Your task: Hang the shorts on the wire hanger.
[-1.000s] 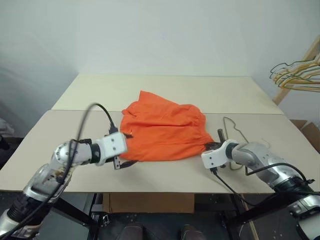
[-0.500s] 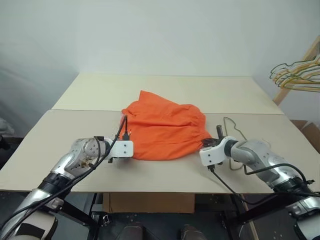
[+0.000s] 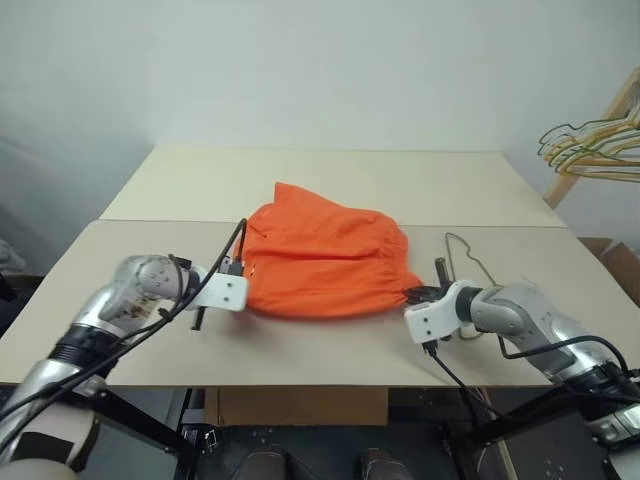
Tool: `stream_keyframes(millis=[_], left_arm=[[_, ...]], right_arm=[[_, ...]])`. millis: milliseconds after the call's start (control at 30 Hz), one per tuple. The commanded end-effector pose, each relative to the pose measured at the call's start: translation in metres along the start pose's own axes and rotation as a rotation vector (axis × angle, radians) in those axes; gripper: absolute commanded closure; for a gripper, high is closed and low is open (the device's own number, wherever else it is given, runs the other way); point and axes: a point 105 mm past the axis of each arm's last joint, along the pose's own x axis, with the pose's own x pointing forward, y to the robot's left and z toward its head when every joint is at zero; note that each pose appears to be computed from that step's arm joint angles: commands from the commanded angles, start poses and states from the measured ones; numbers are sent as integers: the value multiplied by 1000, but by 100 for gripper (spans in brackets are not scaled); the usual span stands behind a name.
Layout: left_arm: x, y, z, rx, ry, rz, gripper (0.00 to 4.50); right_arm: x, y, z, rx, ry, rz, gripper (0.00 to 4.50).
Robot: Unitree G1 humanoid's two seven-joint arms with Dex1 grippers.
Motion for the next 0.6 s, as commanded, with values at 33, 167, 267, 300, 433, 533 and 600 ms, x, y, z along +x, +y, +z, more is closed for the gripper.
stream_keyframes(millis=[33,167,267,300,433,533,600], left_arm=[[-5,44,6,-7,-10,194,446],[-10,71,13,-37,-41,257,446],[-17,67,19,-22,-93,179,446],[-18,66,20,-14,-99,157,446],[-24,111,18,-25,-49,307,446],[-46,192,31,-111,20,713,446],[-81,238,45,-150,62,1037,446]], right_arm=[[-7,-36,-7,-4,9,-120,450],[-7,-52,-16,4,27,-160,450],[-12,-52,-15,30,-17,-133,450],[-14,-51,-14,40,-37,-113,450],[-12,-89,-26,185,-64,-222,450],[-10,-168,-67,298,110,-560,450],[-26,-223,-85,386,214,-856,450]])
